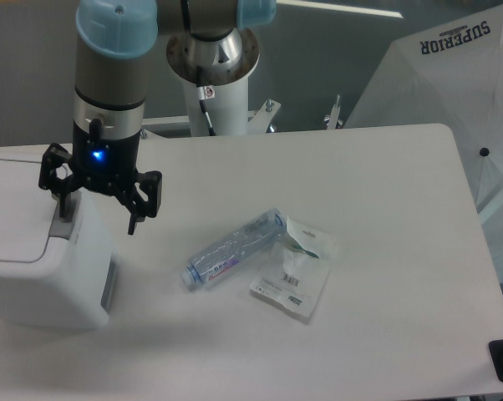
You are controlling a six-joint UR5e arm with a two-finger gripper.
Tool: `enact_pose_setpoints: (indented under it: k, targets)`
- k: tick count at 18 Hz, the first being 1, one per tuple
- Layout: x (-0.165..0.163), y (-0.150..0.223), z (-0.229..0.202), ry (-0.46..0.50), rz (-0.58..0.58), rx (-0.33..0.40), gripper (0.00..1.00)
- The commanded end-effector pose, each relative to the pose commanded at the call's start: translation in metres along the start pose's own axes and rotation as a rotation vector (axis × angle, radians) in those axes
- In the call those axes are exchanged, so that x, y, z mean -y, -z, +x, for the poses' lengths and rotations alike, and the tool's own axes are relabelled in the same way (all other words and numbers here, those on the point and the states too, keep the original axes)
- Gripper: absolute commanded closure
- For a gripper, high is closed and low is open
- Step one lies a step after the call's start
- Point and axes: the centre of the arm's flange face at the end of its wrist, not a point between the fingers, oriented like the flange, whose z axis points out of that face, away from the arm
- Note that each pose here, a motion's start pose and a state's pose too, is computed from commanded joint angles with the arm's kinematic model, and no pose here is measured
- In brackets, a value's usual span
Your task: Open the trash can
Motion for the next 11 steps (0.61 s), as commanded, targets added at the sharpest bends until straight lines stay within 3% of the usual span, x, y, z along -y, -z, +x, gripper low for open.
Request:
enact_pose_setpoints:
  k: [11]
  targets:
    - [0.0019, -0.0049, -0.0031, 0.003, -0.004, -0.001, 0.00]
